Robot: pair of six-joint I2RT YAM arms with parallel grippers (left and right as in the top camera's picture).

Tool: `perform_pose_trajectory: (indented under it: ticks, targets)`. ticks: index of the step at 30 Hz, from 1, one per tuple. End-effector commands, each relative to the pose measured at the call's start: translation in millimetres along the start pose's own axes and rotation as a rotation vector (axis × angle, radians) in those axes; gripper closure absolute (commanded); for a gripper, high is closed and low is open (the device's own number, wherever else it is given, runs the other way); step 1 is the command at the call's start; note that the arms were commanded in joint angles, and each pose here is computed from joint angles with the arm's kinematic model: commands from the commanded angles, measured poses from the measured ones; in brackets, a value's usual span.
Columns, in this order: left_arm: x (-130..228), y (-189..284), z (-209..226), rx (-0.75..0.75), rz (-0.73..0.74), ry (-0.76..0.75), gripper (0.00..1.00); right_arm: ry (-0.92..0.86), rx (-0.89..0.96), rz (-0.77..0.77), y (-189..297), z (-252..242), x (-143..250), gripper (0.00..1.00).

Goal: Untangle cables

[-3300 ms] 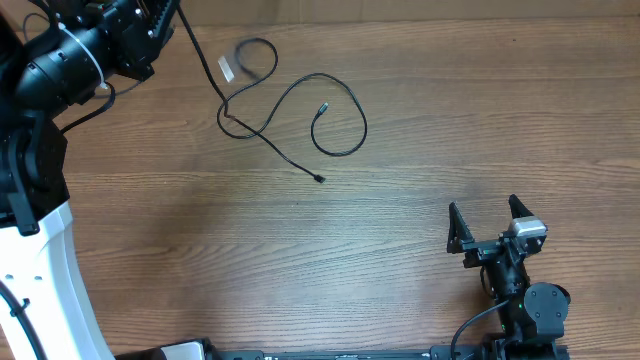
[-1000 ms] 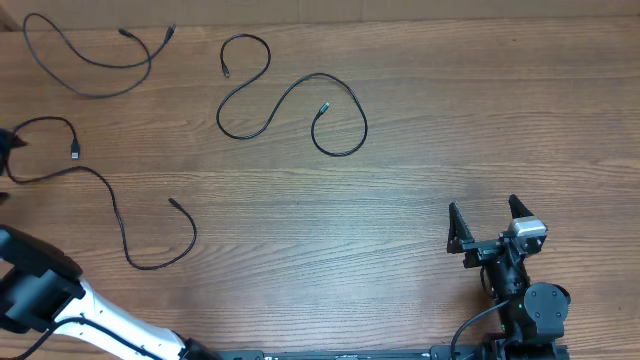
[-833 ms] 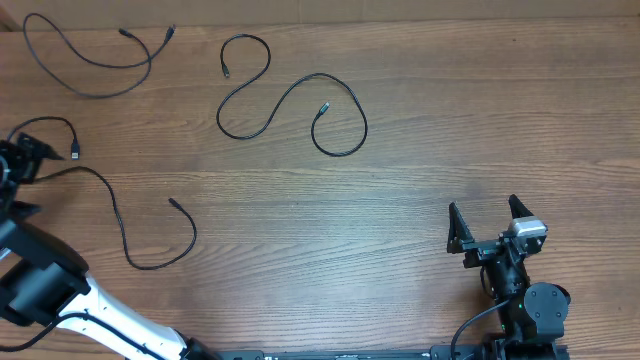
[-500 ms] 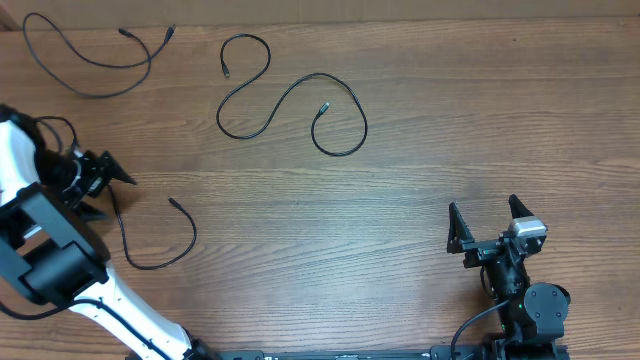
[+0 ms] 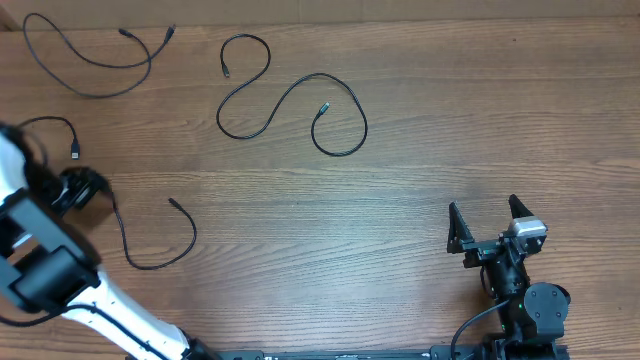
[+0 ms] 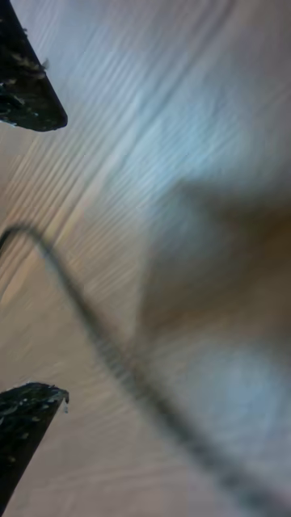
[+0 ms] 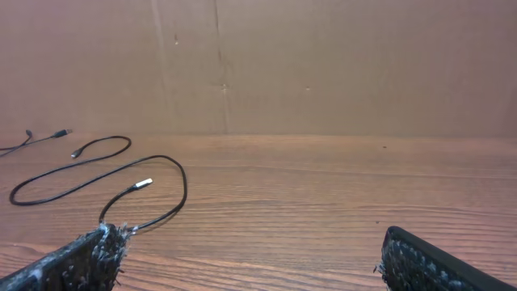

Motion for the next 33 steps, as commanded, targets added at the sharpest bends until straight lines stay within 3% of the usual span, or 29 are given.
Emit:
perform_pose_trajectory:
  ticks: [1, 6, 10, 13, 14, 15, 16, 23, 26, 33]
  targets:
    - [-5.0, -18.3, 9.6, 0.051, 0.031, -0.04, 0.05, 0.009, 0.01, 0.0, -0.2, -0.8, 2.3, 0.0]
    - [-1.2, -24.6, -16.5, 0.207, 0.043, -0.16, 0.07, 0.009, 0.01, 0.0, -0.2, -0.8, 2.3, 0.0]
    - [5.5, -33.2, -31.4, 0.207, 0.024, -0.214, 0.07, 0.009, 0.01, 0.0, -0.2, -0.8, 2.3, 0.0]
    - [12.0, -50.0, -30.5, 0.095, -0.01, -0.187, 0.09, 0.009, 0.01, 0.0, -0.2, -0.8, 2.3, 0.0]
    - [13.1, -53.2, -29.5, 0.08, -0.013, -0.175, 0.12, 0.009, 0.01, 0.0, -0.2, -0.8, 2.3, 0.0]
    - [16.6, -59.3, -30.1, 0.074, -0.009, -0.178, 0.25, 0.009, 0.01, 0.0, -0.2, -0.8, 2.3, 0.0]
    - [18.1, -62.3, -30.1, 0.072, -0.007, -0.181, 0.3, 0.009, 0.01, 0.0, -0.2, -0.8, 2.3, 0.0]
    - [21.1, -67.8, -28.1, 0.045, -0.01, -0.187, 0.53, 0.009, 0.01, 0.0, -0.2, -0.8, 2.3, 0.0]
    - [20.2, -68.5, -25.8, 0.008, -0.029, -0.193, 0.58, 0.009, 0.01, 0.0, -0.2, -0.8, 2.3, 0.0]
    - [29.4, -78.2, -24.5, -0.151, -0.101, -0.229, 0.56, 0.009, 0.01, 0.0, -0.2, -0.8, 2.3, 0.0]
Point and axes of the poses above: each gripper's point midway between its finger pads, its own y axis back along the fingers, its own z axis along the line the jaws close on, x = y × z, the point moved 5 cm from there along y, back along the fingers, and after that the axes turned 15 degrees about y, right-handed, at the moved point
